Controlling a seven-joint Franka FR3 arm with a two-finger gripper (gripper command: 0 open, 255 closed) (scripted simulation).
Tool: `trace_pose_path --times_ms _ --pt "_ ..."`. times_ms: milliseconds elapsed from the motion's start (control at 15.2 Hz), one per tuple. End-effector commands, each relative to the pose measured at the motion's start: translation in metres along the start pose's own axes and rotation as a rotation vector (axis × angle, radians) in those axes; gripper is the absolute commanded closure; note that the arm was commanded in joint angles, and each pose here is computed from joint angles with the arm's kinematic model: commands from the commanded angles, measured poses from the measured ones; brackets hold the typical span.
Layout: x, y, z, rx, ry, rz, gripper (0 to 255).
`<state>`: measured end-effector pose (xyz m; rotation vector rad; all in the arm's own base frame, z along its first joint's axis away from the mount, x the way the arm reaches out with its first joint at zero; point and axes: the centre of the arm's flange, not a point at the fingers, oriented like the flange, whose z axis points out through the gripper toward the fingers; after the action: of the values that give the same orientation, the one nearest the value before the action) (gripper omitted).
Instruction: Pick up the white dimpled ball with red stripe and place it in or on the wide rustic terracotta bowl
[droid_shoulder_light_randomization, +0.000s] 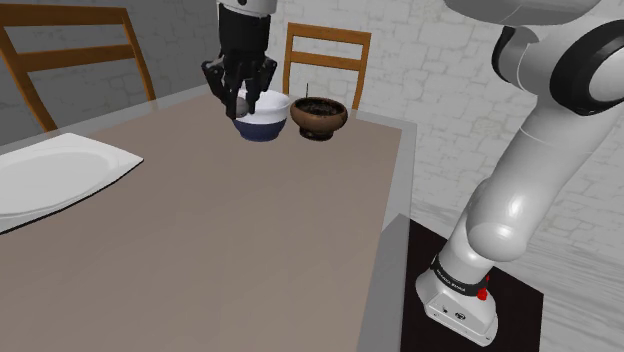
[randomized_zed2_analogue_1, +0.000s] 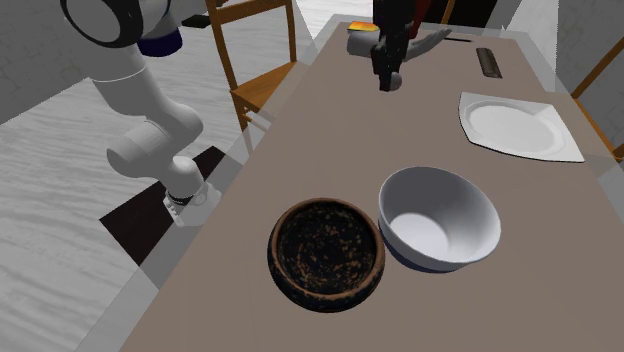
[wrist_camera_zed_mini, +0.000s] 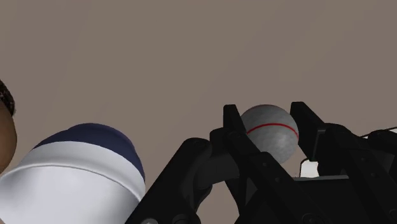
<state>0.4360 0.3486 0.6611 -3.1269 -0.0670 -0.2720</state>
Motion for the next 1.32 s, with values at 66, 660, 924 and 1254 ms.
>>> trace_pose_path --times_ms 66,660,924,1254 --pt "0.007 0.038 0.001 0.0 0.0 0.0 255" --pt "0.029 0.155 0.005 0.0 0.0 0.0 255" --pt "0.039 0.207 0.006 0.0 0.0 0.0 255" --pt "0.051 0.271 0.008 0.0 0.0 0.0 255"
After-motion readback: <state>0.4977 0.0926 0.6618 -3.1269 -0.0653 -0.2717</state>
